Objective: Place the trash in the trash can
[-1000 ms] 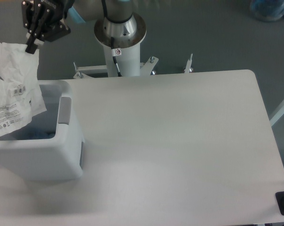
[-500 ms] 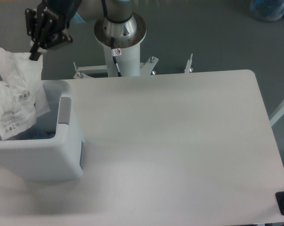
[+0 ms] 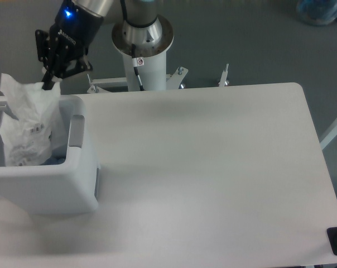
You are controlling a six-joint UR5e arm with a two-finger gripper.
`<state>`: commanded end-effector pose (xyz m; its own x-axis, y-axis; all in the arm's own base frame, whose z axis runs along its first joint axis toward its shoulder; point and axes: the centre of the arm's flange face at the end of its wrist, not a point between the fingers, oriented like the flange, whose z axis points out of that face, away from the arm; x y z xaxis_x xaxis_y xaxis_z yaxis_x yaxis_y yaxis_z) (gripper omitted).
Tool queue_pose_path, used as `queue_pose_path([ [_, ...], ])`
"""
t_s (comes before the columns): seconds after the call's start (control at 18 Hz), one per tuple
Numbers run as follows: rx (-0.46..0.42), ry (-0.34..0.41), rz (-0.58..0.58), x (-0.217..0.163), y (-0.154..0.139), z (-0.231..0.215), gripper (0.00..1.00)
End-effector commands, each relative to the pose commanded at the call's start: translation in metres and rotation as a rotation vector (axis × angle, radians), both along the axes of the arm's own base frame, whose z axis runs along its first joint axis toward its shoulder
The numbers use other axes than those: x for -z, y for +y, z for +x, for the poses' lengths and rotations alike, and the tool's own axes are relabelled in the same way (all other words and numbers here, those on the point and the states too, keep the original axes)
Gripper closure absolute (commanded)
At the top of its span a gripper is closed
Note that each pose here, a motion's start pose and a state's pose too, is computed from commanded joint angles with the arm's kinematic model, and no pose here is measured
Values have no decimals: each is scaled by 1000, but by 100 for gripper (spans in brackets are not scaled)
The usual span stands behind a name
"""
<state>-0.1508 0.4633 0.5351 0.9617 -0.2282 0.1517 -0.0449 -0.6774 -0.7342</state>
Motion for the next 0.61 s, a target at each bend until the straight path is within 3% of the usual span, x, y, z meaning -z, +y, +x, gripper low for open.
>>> queue_pose_path([
  [0.06,-2,2,0,0,1,-2,0],
  [0.33,-46,23,46,-19,1,-15,0],
  [0.61,-173,103,65,-9,-4,-84,0],
])
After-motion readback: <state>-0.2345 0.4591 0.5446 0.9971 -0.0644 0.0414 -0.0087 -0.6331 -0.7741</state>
